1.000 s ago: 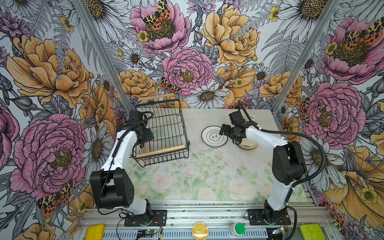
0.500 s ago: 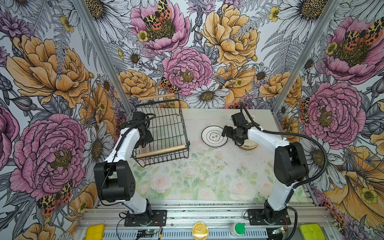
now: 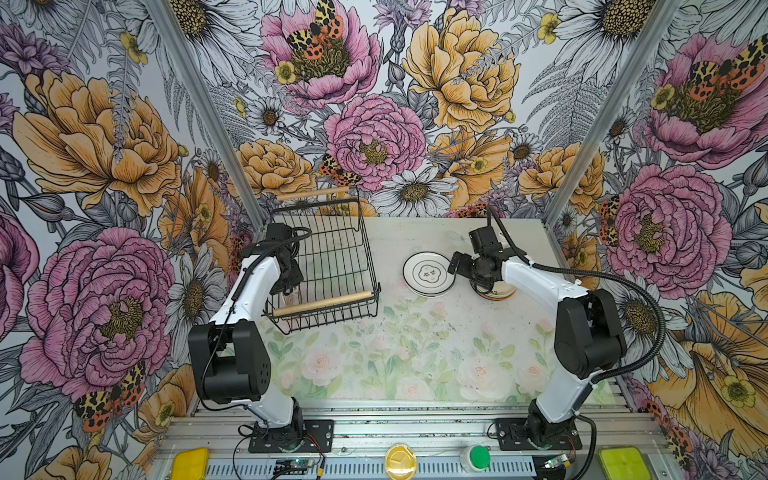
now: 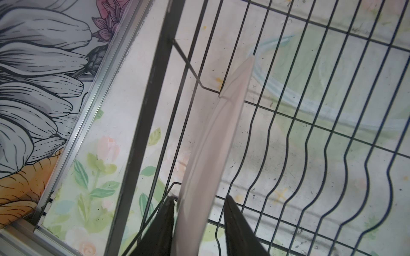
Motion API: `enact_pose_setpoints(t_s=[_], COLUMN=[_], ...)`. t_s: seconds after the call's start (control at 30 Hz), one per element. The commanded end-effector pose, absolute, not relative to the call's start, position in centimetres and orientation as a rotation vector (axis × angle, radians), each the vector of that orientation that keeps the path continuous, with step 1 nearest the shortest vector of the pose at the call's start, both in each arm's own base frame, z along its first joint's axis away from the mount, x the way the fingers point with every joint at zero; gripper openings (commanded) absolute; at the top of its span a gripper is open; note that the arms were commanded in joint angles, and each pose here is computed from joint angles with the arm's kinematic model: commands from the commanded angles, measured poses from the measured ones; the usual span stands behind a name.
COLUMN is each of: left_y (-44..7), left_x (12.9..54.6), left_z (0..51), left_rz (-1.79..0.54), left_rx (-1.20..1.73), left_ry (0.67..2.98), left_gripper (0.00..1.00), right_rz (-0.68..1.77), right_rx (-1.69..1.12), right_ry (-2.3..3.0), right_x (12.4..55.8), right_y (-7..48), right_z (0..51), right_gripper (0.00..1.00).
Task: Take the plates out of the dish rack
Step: 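Close the left gripper on the sunburst plate's rim in the rack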
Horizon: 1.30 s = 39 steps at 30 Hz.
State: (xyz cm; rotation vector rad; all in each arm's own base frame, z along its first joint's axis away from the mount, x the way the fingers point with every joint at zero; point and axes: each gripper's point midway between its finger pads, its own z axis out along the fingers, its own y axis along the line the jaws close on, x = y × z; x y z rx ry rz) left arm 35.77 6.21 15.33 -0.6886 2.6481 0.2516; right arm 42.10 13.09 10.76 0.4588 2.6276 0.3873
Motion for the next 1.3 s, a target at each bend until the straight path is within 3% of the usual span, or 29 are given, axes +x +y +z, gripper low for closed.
enact_pose_setpoints(t_s=[0.0,0.4,0.83,1.27], left_y=[6.3,6.1,5.5,5.4], left_x=[36.3,36.2,36.0,35.3], left_z=[15.8,15.4,16.0,17.8], left_rz=[0.280,0.309,0.300,0.316], left_rx=[-0.679,-0.658,-0.612,-0.569], left_ry=[2.632,2.645,2.654,2.643], left_gripper=[0.31,0.12,0.00,0.00], right_rz=[0.415,0.429,0.449,0.462], right_rx=[0.440,0.453,0.461,0.468], right_ry=[2.573,2.549,2.539,2.532], right_x=[42.3,41.9,41.7,41.5], right_y=[12.8,12.1,12.0,12.0], right_z=[12.7,13.6,13.8,14.0], right_gripper=[0.99,0.99,0.99,0.99])
